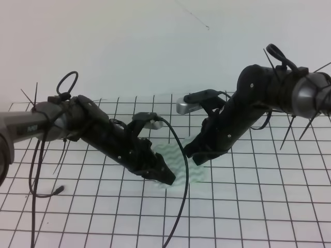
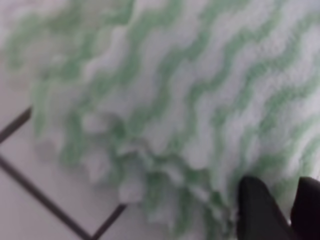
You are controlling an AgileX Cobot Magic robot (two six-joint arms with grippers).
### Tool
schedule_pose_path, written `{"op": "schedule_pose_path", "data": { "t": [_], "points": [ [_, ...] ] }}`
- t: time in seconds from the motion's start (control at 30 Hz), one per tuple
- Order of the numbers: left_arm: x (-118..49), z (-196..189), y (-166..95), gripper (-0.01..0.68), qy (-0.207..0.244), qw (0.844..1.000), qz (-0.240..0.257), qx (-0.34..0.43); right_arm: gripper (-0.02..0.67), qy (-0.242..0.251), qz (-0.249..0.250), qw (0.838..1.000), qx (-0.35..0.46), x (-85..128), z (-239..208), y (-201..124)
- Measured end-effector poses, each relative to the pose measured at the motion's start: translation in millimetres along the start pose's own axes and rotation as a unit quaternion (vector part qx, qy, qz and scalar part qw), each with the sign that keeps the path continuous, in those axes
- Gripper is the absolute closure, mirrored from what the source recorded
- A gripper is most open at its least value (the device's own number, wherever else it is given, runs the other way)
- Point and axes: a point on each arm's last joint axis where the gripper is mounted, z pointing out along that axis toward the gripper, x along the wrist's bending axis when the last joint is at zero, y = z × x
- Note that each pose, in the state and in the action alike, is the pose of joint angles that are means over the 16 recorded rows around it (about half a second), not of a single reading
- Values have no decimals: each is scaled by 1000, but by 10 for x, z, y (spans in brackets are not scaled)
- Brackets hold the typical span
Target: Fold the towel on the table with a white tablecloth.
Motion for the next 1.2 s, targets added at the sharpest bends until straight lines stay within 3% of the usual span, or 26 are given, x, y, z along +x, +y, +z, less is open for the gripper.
{"op": "schedule_pose_path", "data": {
  "t": [0.73,1.0,1.2],
  "points": [
    [-101,-174,48,510,-28,1000,-2,6,652,-8,2,1000,-11,-35,51,3],
    [-284,-424,255,595,-59,998,16,17,652,-21,-30,997,-66,107,-490,135],
    [-548,-828,462,657,-44,998,43,6,652,-49,-71,988,-126,278,-1168,187]
  ]
}}
